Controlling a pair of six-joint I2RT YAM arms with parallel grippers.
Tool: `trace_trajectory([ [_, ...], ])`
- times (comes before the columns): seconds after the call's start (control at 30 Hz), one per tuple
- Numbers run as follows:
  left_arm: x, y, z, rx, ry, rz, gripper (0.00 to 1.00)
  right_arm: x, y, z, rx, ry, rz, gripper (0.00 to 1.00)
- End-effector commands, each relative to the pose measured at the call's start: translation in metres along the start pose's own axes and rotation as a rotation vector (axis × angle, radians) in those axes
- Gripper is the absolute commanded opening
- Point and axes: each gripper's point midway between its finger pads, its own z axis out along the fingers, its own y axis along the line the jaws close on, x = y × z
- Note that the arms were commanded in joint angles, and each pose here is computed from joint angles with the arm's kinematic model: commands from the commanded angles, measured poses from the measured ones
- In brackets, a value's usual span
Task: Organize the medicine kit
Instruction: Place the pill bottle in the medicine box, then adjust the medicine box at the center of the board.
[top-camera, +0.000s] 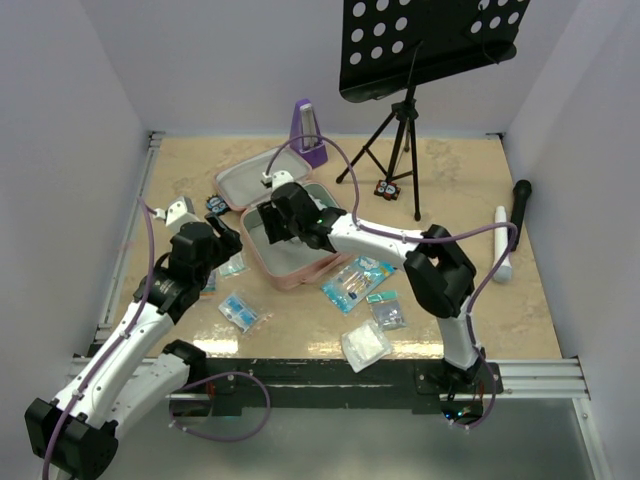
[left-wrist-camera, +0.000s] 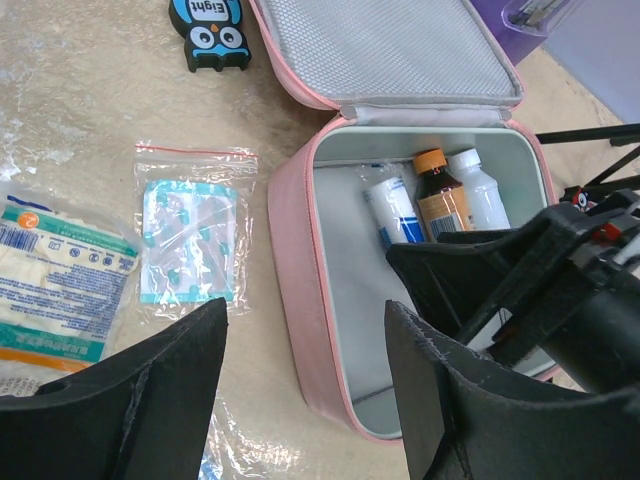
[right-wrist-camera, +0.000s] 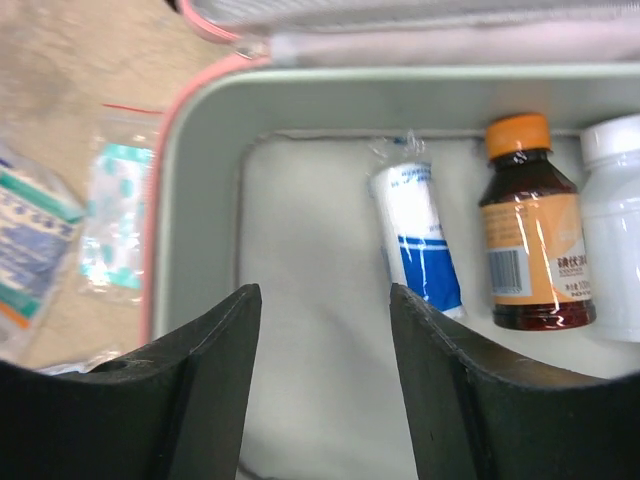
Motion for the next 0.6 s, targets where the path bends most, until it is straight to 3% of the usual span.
trace_trajectory([
  [0.0,-0.008,-0.002,0.000,0.006,-0.025,0.001,0.68,-0.035,0.033,-0.026,-0.110,-0.105,-0.026,0.60],
  [0.23,-0.006,0.016,0.006,-0.076,0.007,-0.048,0.70,-0.015,0.065,-0.024,-0.151,-0.072,-0.113,0.68],
  [0.57,-0.020,0.017,0.005,-0.070,-0.006,-0.095,0.71,-0.001,0.070,-0.014,-0.145,-0.049,-0.194,0.72],
])
